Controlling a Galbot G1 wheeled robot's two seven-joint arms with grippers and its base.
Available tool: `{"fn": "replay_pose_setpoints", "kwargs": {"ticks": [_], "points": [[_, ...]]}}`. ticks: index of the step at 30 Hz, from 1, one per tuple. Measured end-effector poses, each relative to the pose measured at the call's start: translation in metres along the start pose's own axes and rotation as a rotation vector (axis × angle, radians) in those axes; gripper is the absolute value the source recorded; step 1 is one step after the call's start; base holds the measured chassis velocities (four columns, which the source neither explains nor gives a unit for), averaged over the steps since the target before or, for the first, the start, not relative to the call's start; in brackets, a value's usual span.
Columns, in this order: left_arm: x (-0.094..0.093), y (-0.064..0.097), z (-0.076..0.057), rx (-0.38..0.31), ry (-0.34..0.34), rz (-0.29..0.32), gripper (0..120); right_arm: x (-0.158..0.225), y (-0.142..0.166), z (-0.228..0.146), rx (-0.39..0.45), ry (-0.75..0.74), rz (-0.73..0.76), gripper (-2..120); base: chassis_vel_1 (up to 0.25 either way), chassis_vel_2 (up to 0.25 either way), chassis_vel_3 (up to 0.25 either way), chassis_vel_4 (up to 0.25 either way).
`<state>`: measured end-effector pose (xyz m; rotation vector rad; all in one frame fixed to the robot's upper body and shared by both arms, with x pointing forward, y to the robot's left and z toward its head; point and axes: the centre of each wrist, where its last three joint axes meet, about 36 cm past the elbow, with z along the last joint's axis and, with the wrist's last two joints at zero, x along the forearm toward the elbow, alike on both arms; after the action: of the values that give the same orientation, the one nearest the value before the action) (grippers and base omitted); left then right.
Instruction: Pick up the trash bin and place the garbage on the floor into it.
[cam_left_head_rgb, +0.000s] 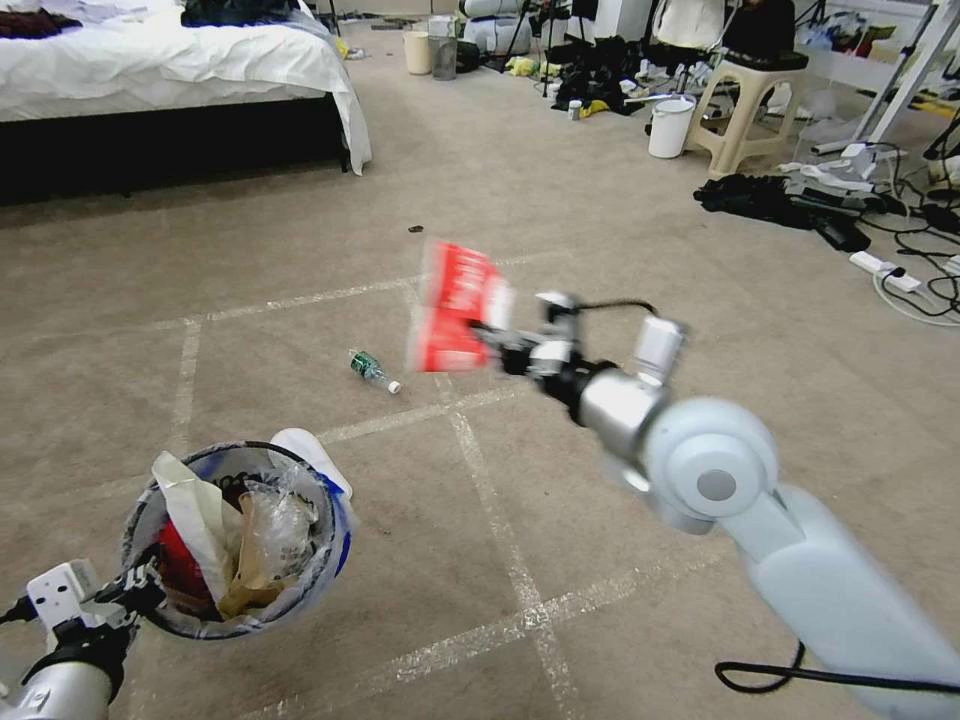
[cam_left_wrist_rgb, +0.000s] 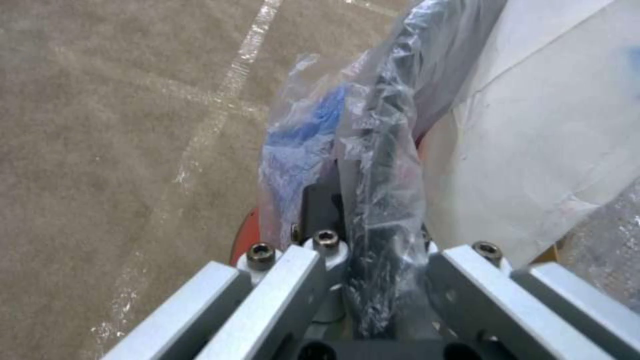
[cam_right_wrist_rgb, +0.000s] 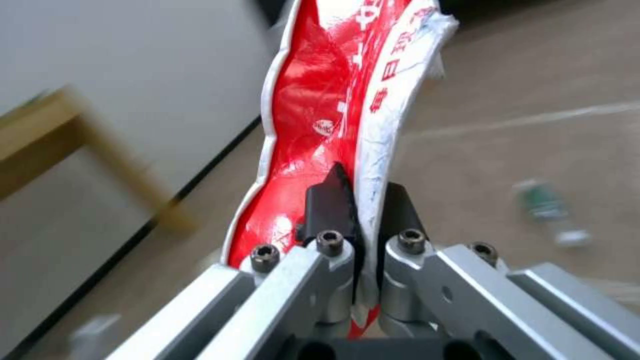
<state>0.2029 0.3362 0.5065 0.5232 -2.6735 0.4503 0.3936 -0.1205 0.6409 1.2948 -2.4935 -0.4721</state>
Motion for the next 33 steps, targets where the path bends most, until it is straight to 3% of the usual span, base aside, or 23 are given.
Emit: {"fn": "replay_pose_setpoints", "kwargs": {"ticks": [4,12,19,33], "points": [[0.001,0.000,-0.001,0.001,-0.005,-0.007,1,-0.021,0.036,0.002,0.058,0.168,-0.095,0,0.000,0.000,0.000,0.000],[0.001,0.000,-0.001,0.010,-0.009,-0.015,1,-0.072,0.081,0.029,0.134,0.438,-0.055,0,0.000,0.000,0.000,0.000],[0.002,0.002,-0.002,0.009,-0.014,-0.021,1,-0.102,0.077,0.059,0.198,0.524,0.023,0,0.000,0.000,0.000,0.000],[0.002,0.002,-0.001,0.015,-0.017,-0.020,1,-0.159,0.073,0.096,0.228,0.584,0.072,0,0.000,0.000,0.000,0.000]]}}
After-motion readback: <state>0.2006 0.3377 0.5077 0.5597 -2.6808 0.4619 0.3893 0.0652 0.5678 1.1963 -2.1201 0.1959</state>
